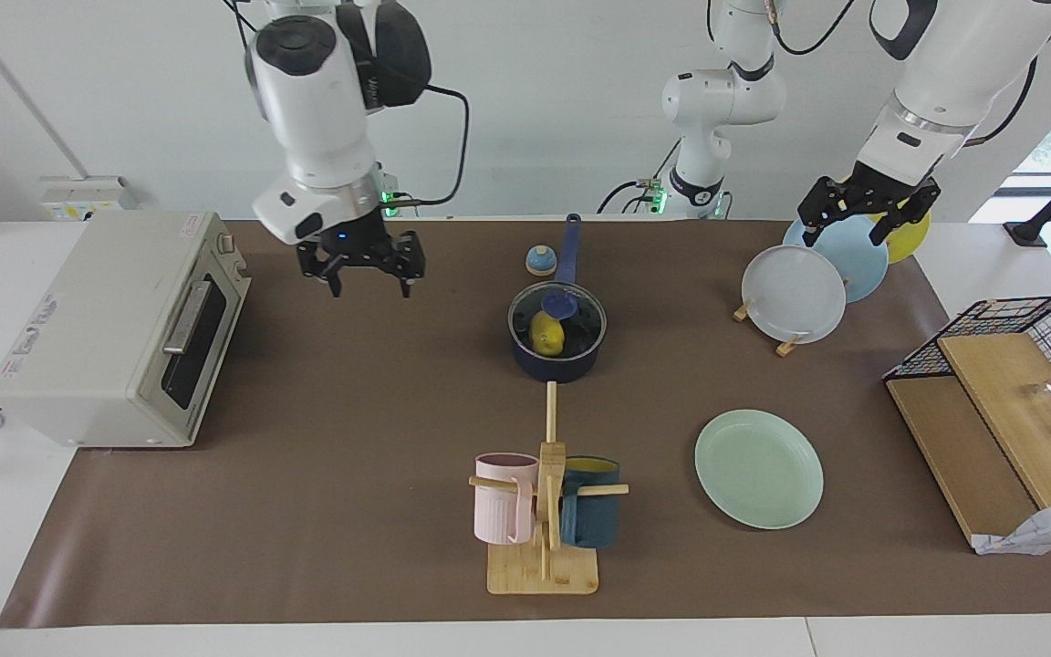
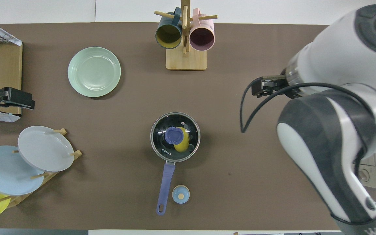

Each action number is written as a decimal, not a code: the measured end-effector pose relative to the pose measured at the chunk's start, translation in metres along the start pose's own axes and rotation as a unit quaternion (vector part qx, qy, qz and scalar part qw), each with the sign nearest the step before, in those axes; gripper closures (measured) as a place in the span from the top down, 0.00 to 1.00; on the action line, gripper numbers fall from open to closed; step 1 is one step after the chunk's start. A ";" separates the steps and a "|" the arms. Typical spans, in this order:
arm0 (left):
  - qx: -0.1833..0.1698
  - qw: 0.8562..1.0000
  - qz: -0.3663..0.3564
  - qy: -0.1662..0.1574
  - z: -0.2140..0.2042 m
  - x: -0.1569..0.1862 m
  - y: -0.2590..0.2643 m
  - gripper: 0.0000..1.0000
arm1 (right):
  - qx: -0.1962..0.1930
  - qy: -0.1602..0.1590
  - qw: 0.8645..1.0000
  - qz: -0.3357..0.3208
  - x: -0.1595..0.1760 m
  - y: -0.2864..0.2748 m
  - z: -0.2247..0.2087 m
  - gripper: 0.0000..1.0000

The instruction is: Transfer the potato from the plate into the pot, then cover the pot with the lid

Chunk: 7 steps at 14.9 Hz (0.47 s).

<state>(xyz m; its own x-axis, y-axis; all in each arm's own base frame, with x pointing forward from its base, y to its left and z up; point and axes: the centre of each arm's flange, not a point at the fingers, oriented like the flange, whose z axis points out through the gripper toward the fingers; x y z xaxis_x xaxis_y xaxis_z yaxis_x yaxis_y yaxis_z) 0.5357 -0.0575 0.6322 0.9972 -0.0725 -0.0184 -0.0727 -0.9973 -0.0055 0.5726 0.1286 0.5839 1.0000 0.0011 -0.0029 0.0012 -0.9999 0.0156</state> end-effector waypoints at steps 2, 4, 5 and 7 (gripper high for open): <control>0.000 1.000 0.000 0.000 0.000 0.000 0.000 1.00 | -0.004 -0.022 1.000 -0.013 -0.011 0.043 -0.015 1.00; 0.000 1.000 0.000 0.000 0.000 0.000 0.000 1.00 | -0.007 -0.037 0.999 -0.020 -0.019 0.065 -0.024 1.00; 0.000 1.000 0.000 0.000 0.000 0.000 0.000 1.00 | -0.011 -0.040 0.999 -0.022 -0.021 0.072 -0.026 1.00; 0.000 1.000 0.000 0.000 0.000 0.000 0.000 1.00 | -0.019 -0.044 0.999 -0.021 -0.026 0.082 -0.026 1.00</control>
<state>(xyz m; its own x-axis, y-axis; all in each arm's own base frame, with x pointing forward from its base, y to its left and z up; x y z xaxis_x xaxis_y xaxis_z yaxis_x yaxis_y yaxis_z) 0.5357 -0.0575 0.6322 0.9972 -0.0725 -0.0184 -0.0727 -0.9973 -0.0055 0.5464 0.0467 0.6110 0.9949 0.0391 -0.0928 0.0440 -0.9977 0.0515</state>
